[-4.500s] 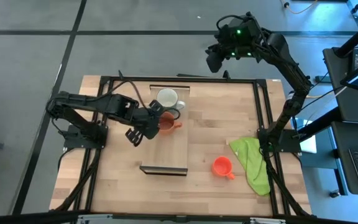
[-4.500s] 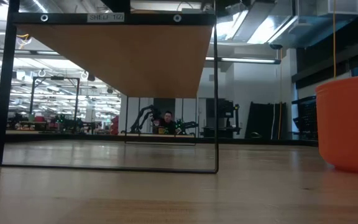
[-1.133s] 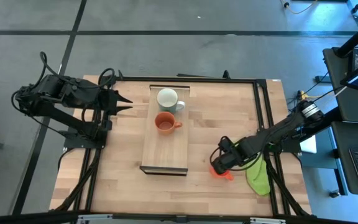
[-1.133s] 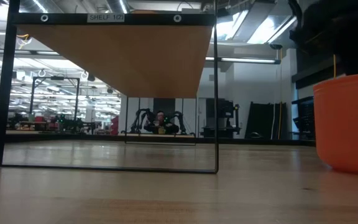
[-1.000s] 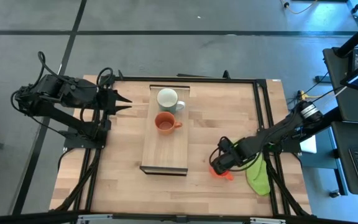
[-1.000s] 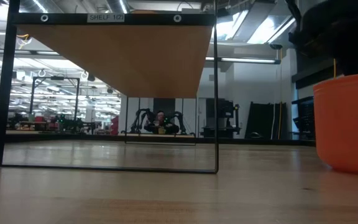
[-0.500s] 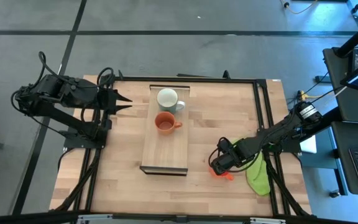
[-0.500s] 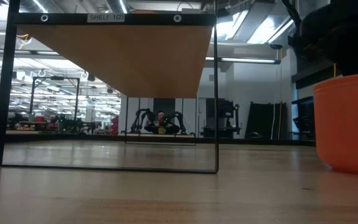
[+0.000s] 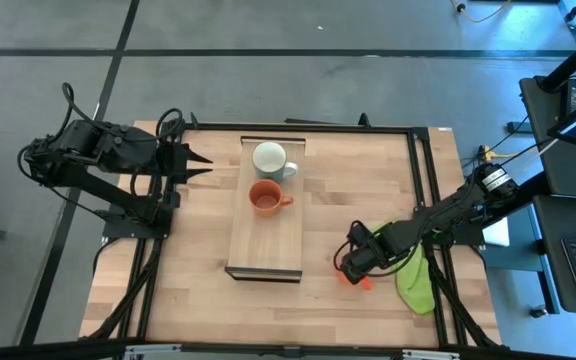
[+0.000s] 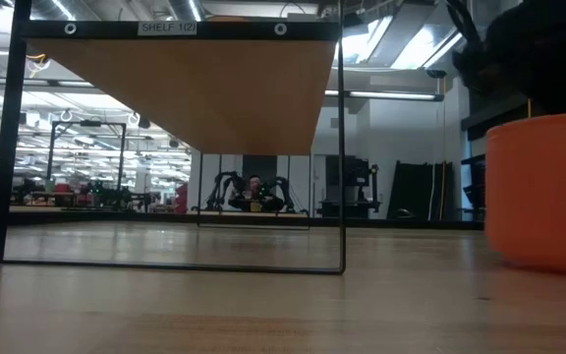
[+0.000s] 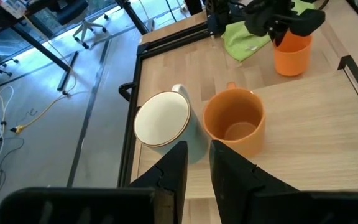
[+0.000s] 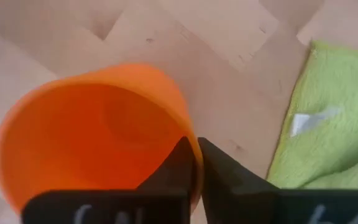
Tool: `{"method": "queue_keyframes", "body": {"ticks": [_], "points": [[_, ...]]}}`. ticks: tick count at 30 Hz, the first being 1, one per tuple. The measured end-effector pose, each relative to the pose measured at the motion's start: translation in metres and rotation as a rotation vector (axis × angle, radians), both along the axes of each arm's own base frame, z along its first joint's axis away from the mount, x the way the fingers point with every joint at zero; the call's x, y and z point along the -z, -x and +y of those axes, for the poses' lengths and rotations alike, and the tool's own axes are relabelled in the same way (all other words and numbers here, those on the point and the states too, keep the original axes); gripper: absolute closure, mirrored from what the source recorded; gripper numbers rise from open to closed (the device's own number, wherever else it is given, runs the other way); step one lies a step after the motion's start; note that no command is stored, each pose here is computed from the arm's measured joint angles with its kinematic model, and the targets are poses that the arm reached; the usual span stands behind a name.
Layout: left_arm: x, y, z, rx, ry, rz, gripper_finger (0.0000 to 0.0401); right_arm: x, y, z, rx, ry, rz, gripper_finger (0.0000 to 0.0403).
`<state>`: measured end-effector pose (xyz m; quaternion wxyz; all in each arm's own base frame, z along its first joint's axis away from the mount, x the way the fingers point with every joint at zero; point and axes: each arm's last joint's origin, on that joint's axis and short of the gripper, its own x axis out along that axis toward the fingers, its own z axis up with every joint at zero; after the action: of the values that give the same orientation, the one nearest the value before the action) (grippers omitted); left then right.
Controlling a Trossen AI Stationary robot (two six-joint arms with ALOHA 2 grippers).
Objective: Stack small to large cups/mugs on shelf
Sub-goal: Put the orange mug on the shelf
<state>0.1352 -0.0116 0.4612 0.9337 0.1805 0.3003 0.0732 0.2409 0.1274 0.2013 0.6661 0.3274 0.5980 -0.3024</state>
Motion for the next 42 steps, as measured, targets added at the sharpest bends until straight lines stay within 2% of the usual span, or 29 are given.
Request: {"method": "queue_keyframes", "body": {"ticks": [3,9,14,23,29,37,42], "points": [[0.000,0.000,0.000,-0.001,-0.001,0.000,0.0338,0.000,-0.001,-0.002,-0.111,0.017,-0.004,0.0393],[0.000,0.000,0.000,-0.011,0.015,-0.005,0.0338,0.000,-0.007,-0.013,-0.260,0.040,-0.004,0.0378],[0.000,0.000,0.000,-0.019,0.026,-0.008,0.0338,-0.001,-0.013,-0.020,-0.417,0.054,-0.028,0.0394],[0.000,0.000,0.001,-0.064,0.016,-0.018,0.0338,-0.001,-0.021,-0.035,-0.663,0.006,-0.042,0.0380],[0.000,0.000,0.001,-0.084,0.031,-0.026,0.0338,-0.001,-0.022,-0.039,-0.672,-0.021,-0.043,0.0386],[0.000,0.000,0.002,-0.094,0.017,-0.026,0.0338,-0.001,-0.023,-0.039,-0.650,-0.021,-0.045,0.0313],[0.000,0.000,0.002,-0.093,0.015,-0.025,0.0338,-0.006,-0.026,-0.038,-0.621,0.000,-0.061,0.0284]]}}
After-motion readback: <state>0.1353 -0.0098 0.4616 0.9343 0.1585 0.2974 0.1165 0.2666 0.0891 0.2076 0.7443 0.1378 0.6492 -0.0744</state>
